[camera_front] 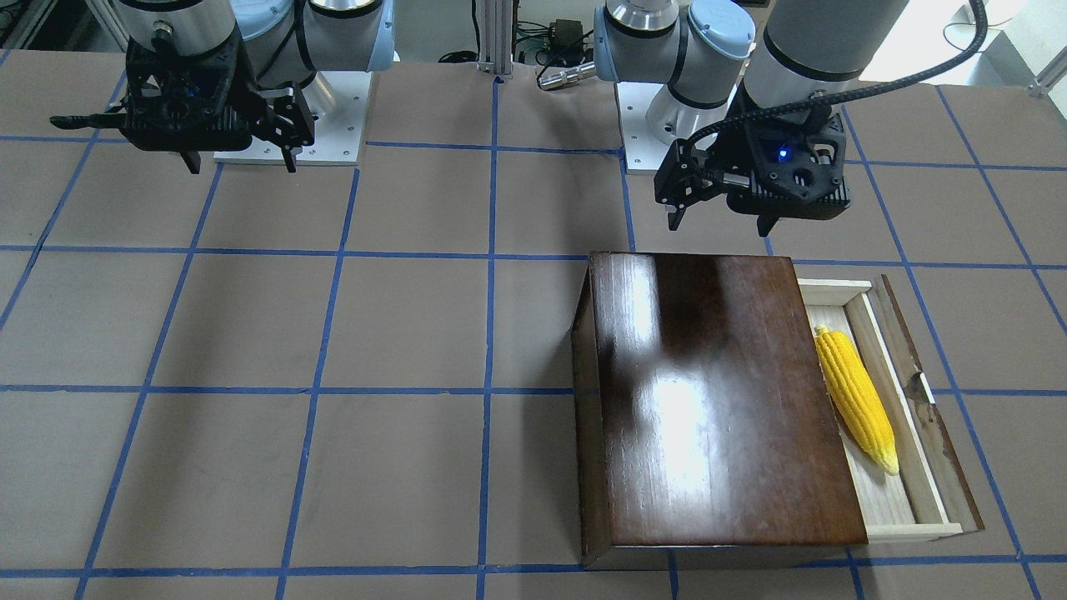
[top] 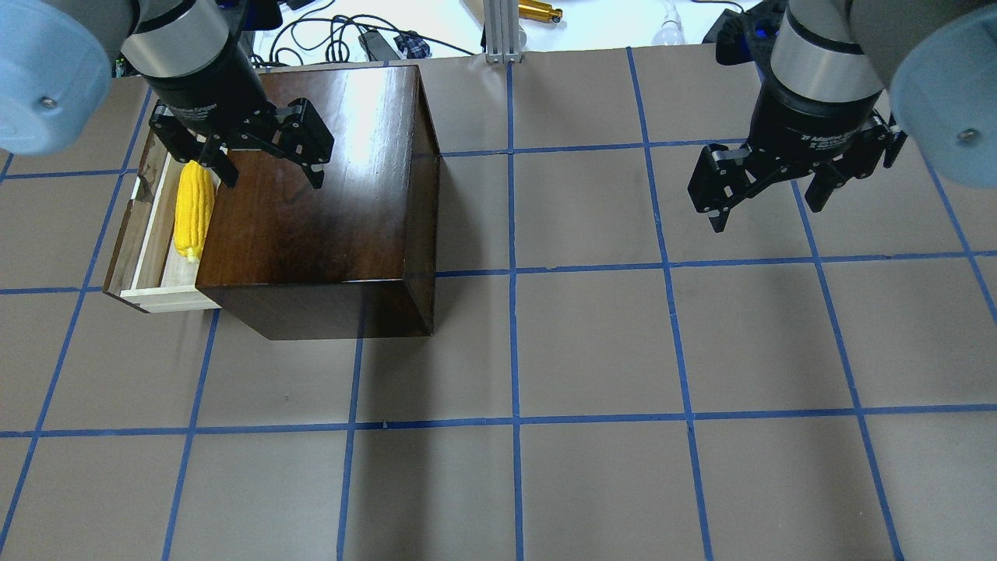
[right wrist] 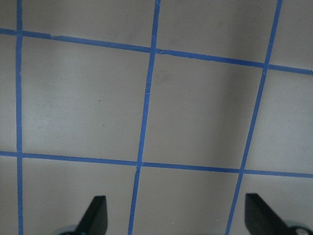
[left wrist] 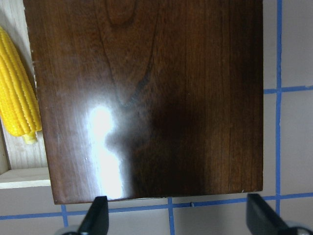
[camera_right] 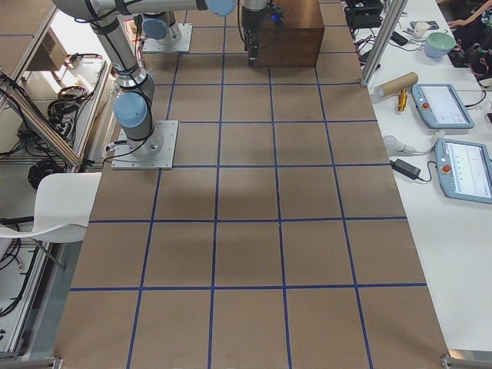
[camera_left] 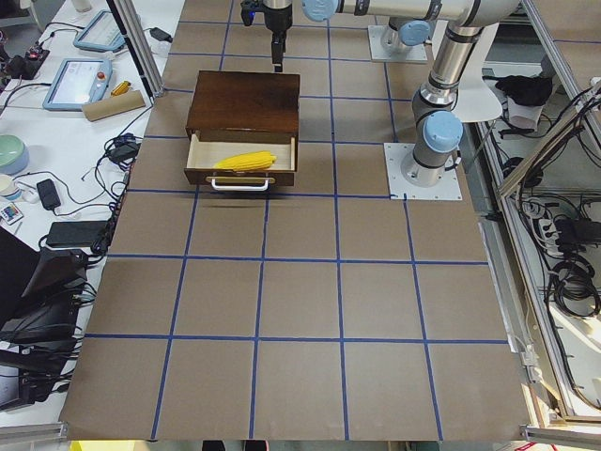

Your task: Open drawer and put corn inside

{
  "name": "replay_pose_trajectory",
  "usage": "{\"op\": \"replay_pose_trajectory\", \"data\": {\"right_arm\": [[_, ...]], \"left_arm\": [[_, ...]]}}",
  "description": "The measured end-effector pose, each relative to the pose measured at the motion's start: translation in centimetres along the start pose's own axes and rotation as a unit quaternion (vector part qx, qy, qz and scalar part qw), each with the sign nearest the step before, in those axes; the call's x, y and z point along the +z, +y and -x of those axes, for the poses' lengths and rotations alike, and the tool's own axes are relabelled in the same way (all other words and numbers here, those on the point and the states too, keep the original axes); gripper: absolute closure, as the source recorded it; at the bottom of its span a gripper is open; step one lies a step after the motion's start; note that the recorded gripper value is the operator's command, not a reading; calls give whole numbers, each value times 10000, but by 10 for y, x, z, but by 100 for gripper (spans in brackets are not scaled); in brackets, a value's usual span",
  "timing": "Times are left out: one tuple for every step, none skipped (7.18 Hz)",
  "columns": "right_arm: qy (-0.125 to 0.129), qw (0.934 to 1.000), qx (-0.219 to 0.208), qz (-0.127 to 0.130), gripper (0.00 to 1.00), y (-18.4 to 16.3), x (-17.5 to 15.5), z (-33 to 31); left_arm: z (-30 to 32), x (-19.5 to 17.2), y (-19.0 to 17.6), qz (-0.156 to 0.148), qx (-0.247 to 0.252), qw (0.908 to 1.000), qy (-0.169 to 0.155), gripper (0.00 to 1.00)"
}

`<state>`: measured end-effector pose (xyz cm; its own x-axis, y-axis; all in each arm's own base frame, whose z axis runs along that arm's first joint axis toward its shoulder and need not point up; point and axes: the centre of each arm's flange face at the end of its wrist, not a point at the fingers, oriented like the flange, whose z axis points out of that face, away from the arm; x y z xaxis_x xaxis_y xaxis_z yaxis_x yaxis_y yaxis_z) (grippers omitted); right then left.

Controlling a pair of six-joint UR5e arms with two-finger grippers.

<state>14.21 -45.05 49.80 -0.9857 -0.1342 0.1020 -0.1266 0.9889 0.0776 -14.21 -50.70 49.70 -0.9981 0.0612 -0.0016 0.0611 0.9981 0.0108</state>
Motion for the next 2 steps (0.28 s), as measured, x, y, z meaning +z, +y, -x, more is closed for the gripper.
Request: {"op": "replay_pose_trajectory", "data": {"right_arm": [[0,10000,0,1,0,0,0,0],[0,10000,2,3,0,0,0,0]], "left_arm": [[1,-1,1,-12,-12,10000,3,0],[2,-1,1,-16,-18,10000,-9,0]]}}
